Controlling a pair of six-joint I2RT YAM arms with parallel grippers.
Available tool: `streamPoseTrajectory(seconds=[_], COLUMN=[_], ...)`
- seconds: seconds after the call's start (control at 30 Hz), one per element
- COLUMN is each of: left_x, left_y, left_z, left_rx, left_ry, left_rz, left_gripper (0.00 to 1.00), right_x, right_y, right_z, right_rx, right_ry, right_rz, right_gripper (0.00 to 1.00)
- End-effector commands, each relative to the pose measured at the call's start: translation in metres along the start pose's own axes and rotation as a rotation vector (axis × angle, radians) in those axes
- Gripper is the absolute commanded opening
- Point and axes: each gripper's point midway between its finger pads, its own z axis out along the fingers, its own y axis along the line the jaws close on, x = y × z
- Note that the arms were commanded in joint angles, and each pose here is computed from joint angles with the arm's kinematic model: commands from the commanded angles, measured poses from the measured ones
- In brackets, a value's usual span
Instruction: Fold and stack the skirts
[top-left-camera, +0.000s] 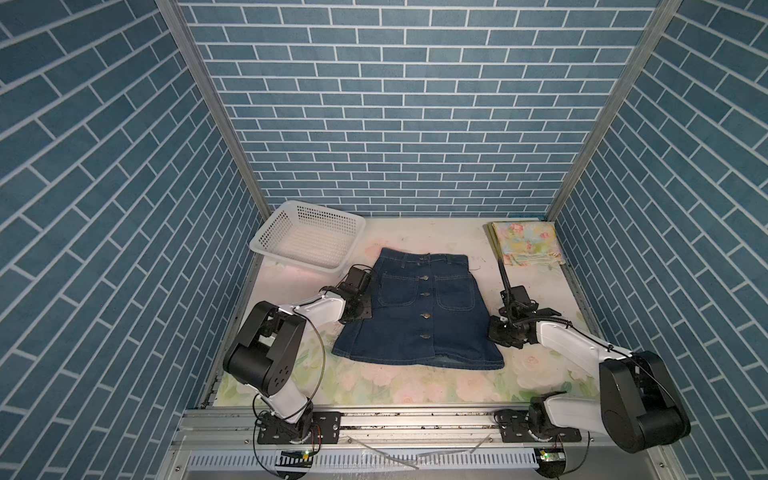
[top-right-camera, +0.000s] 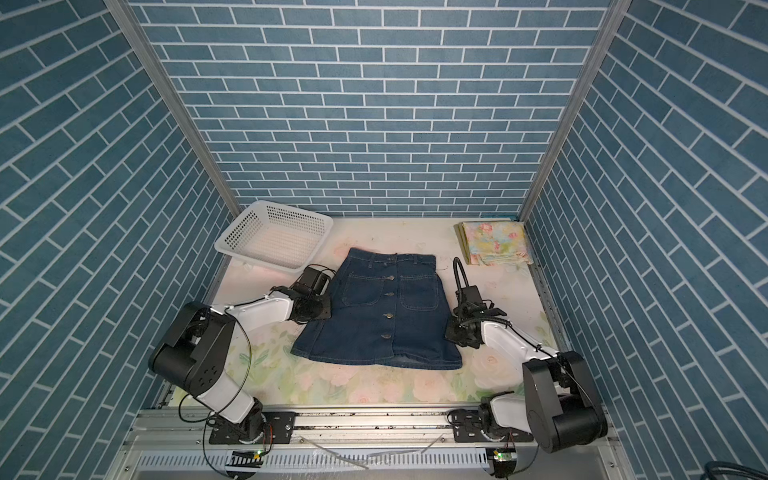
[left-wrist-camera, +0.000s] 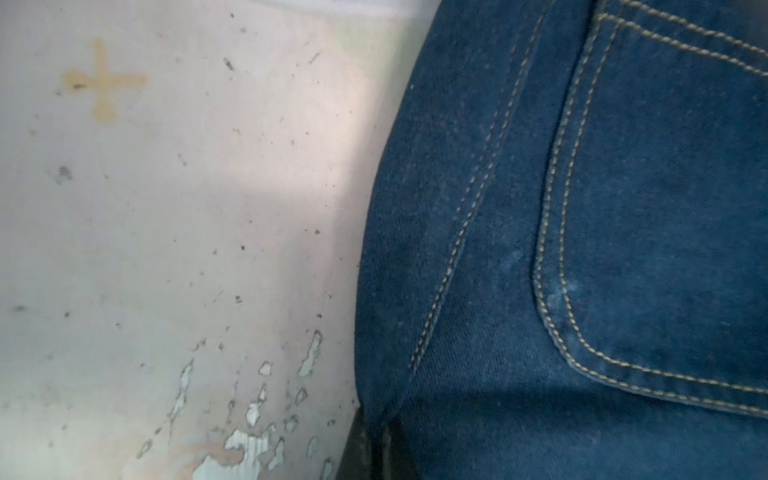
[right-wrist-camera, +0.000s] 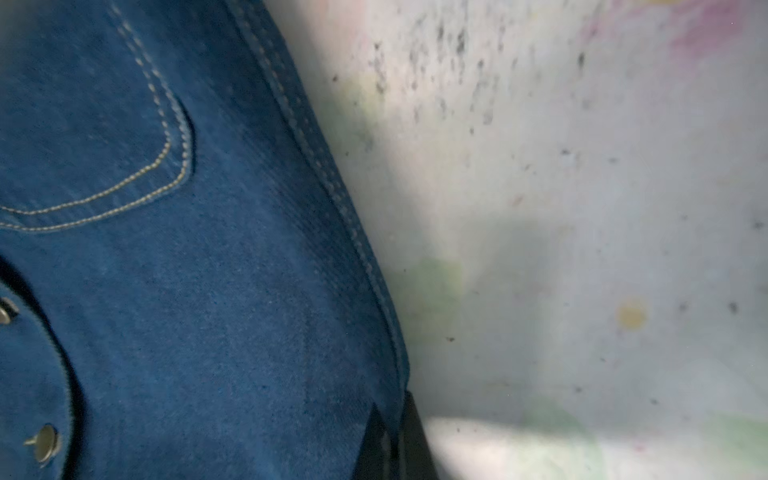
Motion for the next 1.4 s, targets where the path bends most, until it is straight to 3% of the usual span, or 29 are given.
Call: streamPoseTrajectory(seconds=[0.0,0.3,0.6,0.83,1.03,1.13,1.27,1.37], left_x=[0.012,0.020,0.016,0.019,0.017,0.016,0.015,0.017], left_y=[-0.003,-0.052,-0.063,-0.067,-0.069,-0.068,-0.066,-0.064], left_z=[0.003,0.016,0.009,0.011,0.006,0.004,0.003,0.002], left_rx=[0.035,0.153,0.217,0.259,0.282,0.287,0.294,0.293], left_ry=[0.039,0.067,0.044,0.033,0.016,0.009,0.002,0.002], left_rz=[-0.005,0.016,0.006,-0.011,-0.023,-0.025,-0.039,-0.042], left_gripper=[0.00,0.00,0.00,0.00,0.00,0.00,0.00,0.00], right_x=[-0.020,-0.078,-0.098,-0.065,-0.016,0.006,0.017,0.016], right_y=[0.008,0.012,0.079,0.192,0.279,0.310,0.329,0.327], right_z=[-0.019,-0.100,-0.130,-0.108,-0.079,-0.070,-0.067,-0.071], right_rx=[0.001,0.136,0.013,-0.155,-0.412,-0.555,-0.618,-0.622], right_ry=[-0.076,-0.268,-0.317,-0.278,-0.236,-0.191,-0.158,-0.173], right_rz=[-0.037,-0.118,-0.178,-0.288,-0.222,-0.178,-0.188,-0.194], right_gripper=[0.00,0.00,0.00,0.00,0.00,0.00,0.00,0.27])
